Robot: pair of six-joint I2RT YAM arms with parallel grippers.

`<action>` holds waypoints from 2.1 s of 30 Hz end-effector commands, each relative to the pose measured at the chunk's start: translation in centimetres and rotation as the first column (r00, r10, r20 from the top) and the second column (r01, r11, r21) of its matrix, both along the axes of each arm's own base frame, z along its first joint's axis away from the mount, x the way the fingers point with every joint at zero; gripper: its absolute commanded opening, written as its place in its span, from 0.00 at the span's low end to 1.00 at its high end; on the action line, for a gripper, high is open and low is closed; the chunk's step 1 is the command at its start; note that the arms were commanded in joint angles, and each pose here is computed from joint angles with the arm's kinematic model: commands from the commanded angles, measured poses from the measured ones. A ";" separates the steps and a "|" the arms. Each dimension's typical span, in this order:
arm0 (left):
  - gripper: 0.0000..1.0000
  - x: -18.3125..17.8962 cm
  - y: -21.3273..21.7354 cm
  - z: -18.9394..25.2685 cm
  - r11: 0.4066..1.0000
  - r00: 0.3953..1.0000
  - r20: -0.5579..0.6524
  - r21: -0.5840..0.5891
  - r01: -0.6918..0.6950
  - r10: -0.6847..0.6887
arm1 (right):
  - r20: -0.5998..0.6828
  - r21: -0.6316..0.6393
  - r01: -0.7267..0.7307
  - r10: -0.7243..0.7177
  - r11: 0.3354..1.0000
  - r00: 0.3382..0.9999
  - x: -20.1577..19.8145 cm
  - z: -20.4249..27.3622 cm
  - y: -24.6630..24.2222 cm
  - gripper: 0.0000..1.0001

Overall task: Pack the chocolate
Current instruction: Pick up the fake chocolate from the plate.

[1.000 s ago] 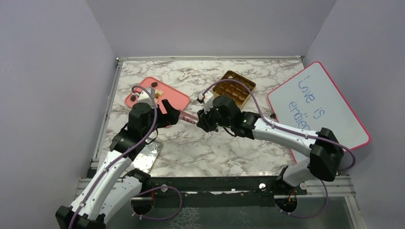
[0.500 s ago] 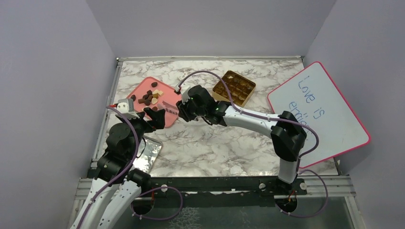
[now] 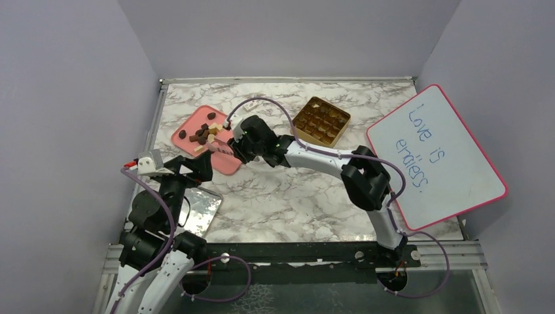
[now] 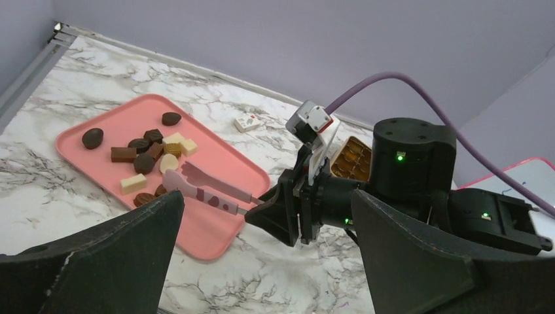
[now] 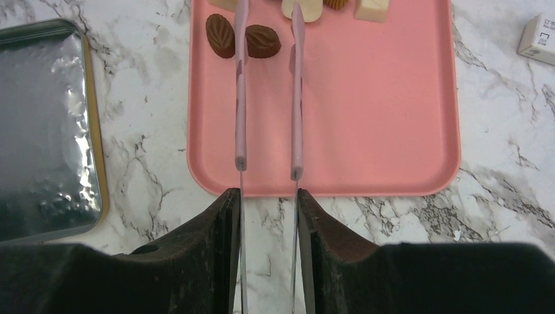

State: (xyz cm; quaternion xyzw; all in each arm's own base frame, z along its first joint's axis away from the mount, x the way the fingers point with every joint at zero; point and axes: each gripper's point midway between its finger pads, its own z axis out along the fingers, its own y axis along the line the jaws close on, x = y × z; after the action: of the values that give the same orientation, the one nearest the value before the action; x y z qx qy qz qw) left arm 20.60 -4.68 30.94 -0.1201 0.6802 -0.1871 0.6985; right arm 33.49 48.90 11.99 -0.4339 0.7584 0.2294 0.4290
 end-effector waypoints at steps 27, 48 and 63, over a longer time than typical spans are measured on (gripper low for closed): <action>0.99 0.1 0.9 0.2 0.999 0.999 0.024 0.008 -0.049 0.048 | 0.008 -0.071 -0.087 0.088 0.994 0.996 0.6 -3.2 3.1 0.40; 0.99 0.2 0.9 0.0 0.999 0.999 0.016 0.010 -0.050 0.050 | 0.048 -0.098 -0.042 0.047 0.994 0.998 1.2 -2.5 1.9 0.29; 0.99 0.3 0.8 0.0 0.999 0.999 0.013 0.010 -0.048 0.048 | 0.067 -0.084 0.010 -0.004 0.996 0.998 0.4 -0.6 -0.6 0.26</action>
State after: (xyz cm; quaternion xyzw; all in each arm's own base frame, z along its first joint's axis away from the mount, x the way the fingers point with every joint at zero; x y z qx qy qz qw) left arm 20.65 -4.17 30.82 -0.1275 0.6771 -0.1764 0.7029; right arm 33.73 48.42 7.38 -0.4756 0.7655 0.1785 0.3949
